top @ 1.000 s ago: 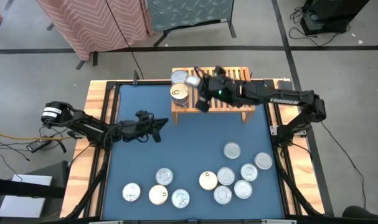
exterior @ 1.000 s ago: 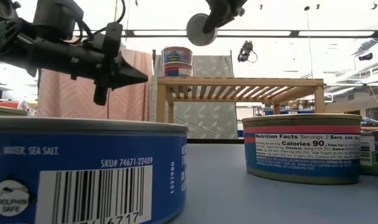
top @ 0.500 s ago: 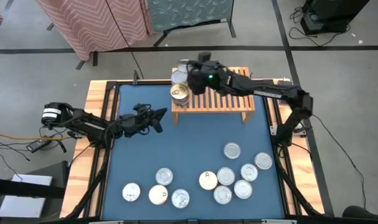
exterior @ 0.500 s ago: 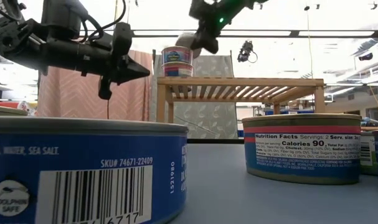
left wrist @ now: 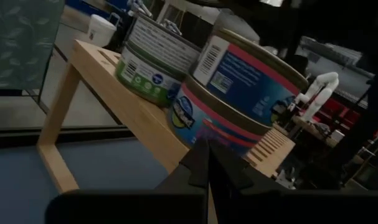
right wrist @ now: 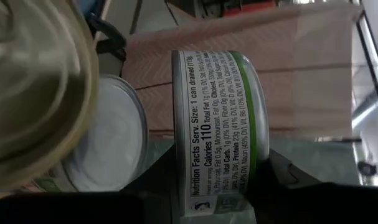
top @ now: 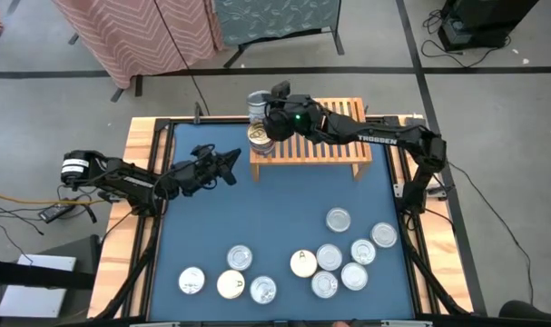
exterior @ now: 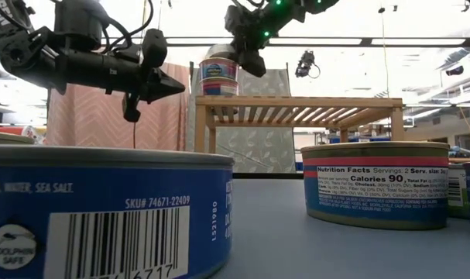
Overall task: Stack canned seafood by type on shelf
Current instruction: Stack the green tuna can on top of the other green tuna cans on the shelf
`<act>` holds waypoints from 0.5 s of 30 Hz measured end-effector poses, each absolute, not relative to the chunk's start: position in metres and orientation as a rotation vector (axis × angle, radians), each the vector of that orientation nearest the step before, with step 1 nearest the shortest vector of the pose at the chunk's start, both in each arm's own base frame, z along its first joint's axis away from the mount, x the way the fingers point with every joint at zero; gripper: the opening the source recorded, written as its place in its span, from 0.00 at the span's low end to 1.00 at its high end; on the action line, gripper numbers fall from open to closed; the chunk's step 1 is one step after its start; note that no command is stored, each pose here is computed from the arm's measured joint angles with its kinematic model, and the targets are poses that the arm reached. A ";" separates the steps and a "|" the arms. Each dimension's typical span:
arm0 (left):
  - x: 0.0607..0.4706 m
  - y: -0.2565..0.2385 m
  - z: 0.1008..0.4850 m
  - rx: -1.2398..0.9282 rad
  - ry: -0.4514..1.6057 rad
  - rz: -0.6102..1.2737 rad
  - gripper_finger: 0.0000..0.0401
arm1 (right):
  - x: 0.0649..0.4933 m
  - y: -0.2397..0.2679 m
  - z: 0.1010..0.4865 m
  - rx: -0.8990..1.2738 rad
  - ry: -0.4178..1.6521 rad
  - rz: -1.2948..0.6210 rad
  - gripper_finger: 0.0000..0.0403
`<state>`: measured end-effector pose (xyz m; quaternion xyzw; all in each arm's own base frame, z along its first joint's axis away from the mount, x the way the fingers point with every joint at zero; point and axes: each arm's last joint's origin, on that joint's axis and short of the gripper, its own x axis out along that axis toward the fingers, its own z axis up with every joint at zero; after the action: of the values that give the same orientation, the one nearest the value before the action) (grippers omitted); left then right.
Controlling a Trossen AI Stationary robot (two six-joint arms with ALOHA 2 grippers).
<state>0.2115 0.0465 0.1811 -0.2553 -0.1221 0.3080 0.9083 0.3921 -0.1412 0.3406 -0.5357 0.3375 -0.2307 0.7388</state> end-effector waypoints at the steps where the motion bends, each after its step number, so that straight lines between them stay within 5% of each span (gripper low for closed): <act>1: 0.211 0.047 0.181 -0.526 -0.253 0.639 0.02 | 0.388 -0.142 0.346 -1.152 0.732 -0.539 0.30; 7: 0.211 0.050 0.181 -0.525 -0.255 0.650 0.02 | 0.340 -0.149 0.396 -0.832 0.571 -0.698 0.30; 15: 0.211 0.050 0.181 -0.611 -0.286 0.638 0.02 | 0.265 -0.178 0.433 0.158 0.254 -0.548 0.30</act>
<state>0.2108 0.0497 0.1812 -0.2944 -0.1381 0.3076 0.8942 0.2654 -0.1782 0.4328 0.0777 0.1249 -0.2698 0.9516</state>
